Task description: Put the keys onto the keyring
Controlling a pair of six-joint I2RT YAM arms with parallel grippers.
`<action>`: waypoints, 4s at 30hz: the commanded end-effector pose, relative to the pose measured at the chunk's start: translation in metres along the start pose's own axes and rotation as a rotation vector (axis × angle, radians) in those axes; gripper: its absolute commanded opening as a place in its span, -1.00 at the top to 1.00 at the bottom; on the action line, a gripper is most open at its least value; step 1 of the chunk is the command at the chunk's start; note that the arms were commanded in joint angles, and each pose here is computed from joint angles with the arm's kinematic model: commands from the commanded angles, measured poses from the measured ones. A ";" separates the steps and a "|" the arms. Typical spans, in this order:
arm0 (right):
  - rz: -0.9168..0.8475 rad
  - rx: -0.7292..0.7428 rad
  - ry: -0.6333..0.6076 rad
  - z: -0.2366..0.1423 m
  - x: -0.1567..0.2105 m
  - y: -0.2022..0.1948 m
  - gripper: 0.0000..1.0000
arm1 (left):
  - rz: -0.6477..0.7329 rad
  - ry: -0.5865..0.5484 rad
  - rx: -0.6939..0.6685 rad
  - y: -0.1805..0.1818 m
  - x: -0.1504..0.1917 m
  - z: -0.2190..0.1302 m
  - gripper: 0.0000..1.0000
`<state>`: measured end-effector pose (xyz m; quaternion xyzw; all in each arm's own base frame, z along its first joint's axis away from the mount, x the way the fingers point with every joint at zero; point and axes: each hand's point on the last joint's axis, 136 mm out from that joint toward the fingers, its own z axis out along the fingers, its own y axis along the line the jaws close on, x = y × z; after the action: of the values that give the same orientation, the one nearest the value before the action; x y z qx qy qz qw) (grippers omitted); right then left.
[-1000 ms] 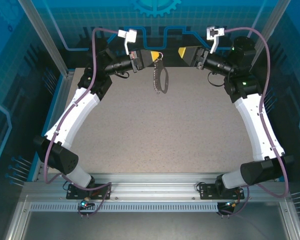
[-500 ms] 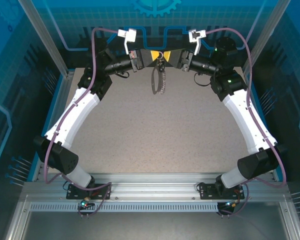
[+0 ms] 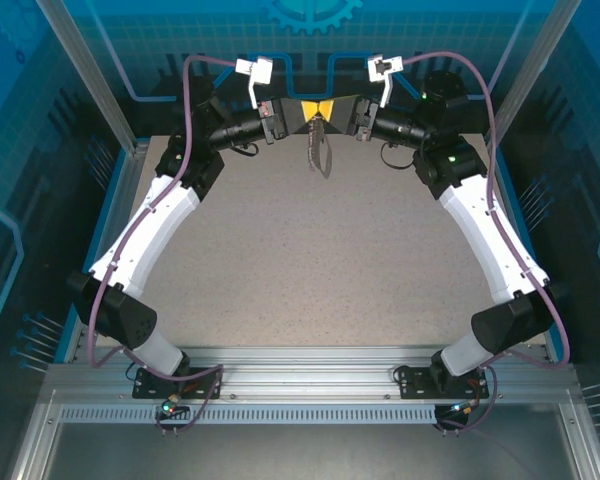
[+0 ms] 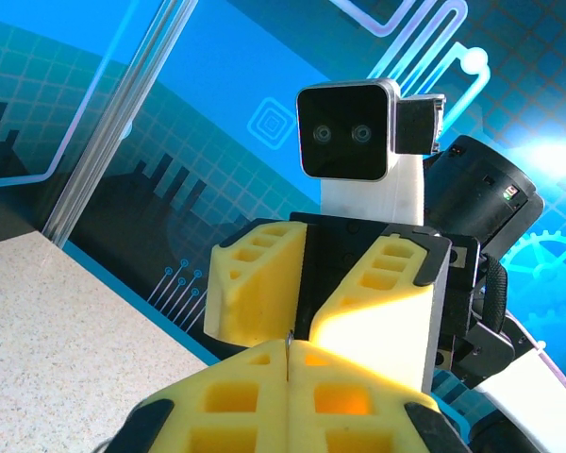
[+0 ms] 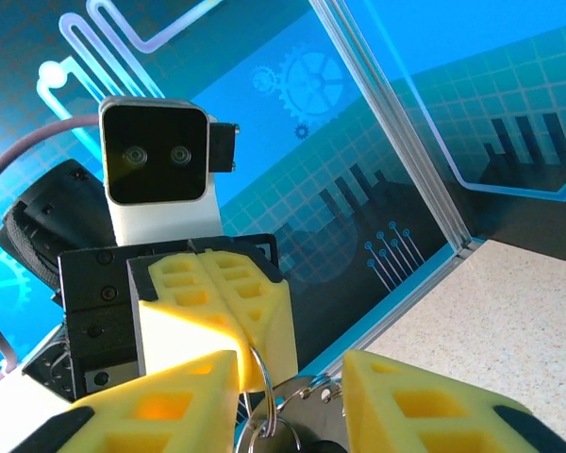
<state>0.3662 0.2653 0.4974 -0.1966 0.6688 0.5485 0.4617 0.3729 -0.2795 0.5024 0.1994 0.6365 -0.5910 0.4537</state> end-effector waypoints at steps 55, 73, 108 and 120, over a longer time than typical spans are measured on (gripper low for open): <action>-0.192 -0.083 0.393 -0.010 0.043 0.008 1.00 | 0.048 0.239 -0.005 0.007 0.046 -0.007 0.27; -0.192 -0.096 0.368 -0.008 0.038 0.011 1.00 | 0.045 0.235 -0.012 0.015 0.052 -0.006 0.37; -0.183 -0.090 0.373 -0.009 0.041 0.008 1.00 | 0.101 0.145 -0.086 0.016 0.029 -0.021 0.12; -0.173 -0.120 0.355 -0.008 0.036 0.012 1.00 | 0.061 0.167 -0.051 0.020 0.035 -0.015 0.18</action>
<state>0.3525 0.2699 0.4542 -0.3611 0.7099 0.4874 0.3580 0.3713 -0.2703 0.4541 0.2461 0.6927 -0.5323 0.4199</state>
